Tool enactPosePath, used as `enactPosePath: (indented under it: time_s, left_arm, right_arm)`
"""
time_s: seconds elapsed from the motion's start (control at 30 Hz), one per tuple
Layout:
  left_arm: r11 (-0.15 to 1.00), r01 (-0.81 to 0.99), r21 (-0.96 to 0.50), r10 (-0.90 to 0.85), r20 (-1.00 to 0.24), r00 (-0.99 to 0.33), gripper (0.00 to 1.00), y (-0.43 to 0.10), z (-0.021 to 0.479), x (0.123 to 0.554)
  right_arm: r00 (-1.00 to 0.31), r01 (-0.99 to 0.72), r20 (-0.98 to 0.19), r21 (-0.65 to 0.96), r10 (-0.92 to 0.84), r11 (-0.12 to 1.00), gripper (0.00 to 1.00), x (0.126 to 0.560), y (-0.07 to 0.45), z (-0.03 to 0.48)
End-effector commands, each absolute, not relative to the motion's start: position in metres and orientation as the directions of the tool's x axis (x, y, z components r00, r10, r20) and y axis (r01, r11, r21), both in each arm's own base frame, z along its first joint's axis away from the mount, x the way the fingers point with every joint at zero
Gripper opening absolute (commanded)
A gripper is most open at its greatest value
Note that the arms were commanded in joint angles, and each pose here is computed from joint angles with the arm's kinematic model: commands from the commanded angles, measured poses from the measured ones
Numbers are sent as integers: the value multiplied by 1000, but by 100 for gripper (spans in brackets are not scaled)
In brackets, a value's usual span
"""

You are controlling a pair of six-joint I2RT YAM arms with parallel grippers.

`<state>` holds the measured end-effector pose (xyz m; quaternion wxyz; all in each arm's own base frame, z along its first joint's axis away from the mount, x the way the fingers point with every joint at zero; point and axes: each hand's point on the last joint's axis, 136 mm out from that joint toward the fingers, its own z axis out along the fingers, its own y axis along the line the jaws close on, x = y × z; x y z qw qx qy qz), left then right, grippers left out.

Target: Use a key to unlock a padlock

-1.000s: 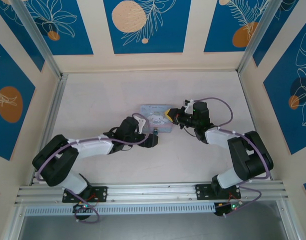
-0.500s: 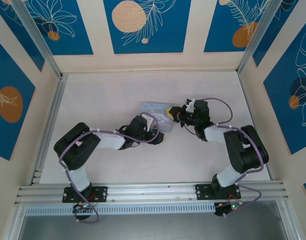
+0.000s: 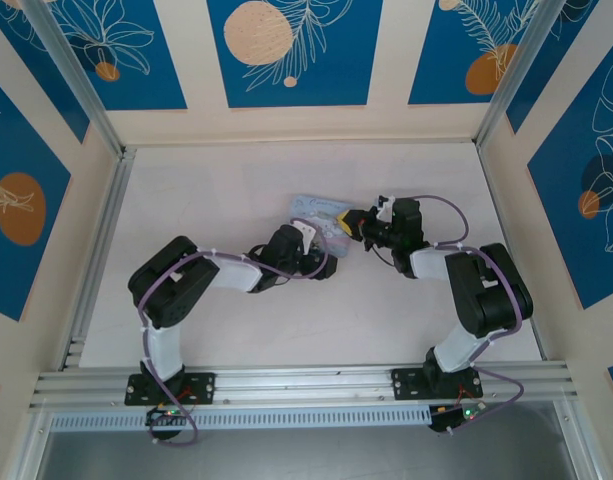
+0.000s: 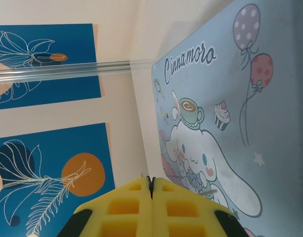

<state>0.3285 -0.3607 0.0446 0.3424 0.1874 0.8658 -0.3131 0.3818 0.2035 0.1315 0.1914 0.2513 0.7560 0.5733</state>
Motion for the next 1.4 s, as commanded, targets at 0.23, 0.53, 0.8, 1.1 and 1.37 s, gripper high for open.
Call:
enactPosePath:
  time_s: [0.23,0.53,0.8,1.1,1.37]
  left_arm:
    - [620,532,-577,4,-676,-737,82,-387,63,323]
    - [627,424,-654,-127,-623,-772,77,-379,54,330]
    - [683,374,-627,-152,-623,-767,75,-370,40,335]
    - [585,438,-683,-166,-629,-759,64,-394,73,327]
    - [581,407,-705,-215,-615,-759,62,-392,73,329]
  right_arm:
    - [-803,153,4,968,596,201,0,389,204,132]
    - [-801,158,10,968,598,196,0,390,204,130]
    - [-799,168,19,966,601,194,0,390,203,126]
    - [-794,176,24,966,608,191,0,390,199,124]
    - [-792,182,28,964,610,192,0,389,197,121]
